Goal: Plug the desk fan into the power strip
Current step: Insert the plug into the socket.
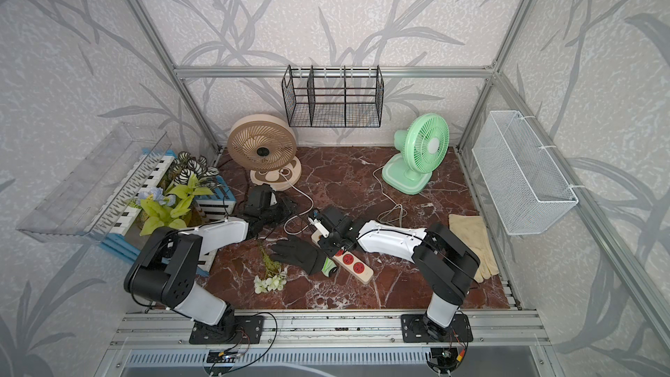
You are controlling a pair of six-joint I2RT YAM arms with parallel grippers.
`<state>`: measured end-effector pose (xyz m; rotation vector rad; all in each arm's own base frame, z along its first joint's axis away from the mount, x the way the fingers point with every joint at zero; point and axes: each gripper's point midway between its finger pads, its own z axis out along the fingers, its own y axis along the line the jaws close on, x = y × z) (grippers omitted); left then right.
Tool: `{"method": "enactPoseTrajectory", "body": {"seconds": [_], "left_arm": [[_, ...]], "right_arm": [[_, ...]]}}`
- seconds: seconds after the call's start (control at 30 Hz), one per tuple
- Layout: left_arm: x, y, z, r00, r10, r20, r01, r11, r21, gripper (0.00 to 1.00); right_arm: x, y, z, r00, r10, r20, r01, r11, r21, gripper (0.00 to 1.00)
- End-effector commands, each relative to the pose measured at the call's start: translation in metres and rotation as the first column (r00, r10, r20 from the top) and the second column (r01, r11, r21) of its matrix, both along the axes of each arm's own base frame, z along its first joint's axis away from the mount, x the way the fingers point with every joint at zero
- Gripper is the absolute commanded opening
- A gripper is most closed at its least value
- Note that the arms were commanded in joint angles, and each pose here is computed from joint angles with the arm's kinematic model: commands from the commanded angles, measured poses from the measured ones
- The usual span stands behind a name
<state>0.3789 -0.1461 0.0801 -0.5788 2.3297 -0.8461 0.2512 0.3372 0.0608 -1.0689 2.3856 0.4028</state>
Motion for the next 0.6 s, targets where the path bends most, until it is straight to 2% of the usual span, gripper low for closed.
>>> {"method": "enactPoseTrajectory", "body": {"seconds": [0.0,0.13,0.23,0.43,0.57], "left_arm": [[-0.012,-0.002,0.013,0.999,-0.017,0.036,0.018,0.999,-0.029,0.59],[-0.027,-0.005,0.016,0.999,-0.03,0.036,0.032,0.998,-0.055,0.62],[-0.037,-0.008,0.016,0.999,-0.046,0.029,0.048,0.996,-0.076,0.65],[-0.057,-0.006,0.016,0.999,-0.05,0.017,0.051,0.994,-0.097,0.7],[-0.07,-0.001,0.014,0.999,-0.046,0.006,0.046,0.995,-0.093,0.73]], "right_arm": [[-0.037,-0.034,-0.042,0.99,0.004,-0.143,-0.026,0.988,-0.154,0.09],[-0.043,-0.04,-0.044,0.988,-0.01,-0.156,-0.017,0.985,-0.169,0.2],[-0.042,-0.042,-0.04,0.988,-0.014,-0.151,-0.014,0.984,-0.177,0.23],[-0.041,-0.04,-0.037,0.989,-0.005,-0.145,-0.021,0.984,-0.179,0.23],[-0.041,-0.04,-0.042,0.988,0.004,-0.152,-0.033,0.981,-0.19,0.14]]}}
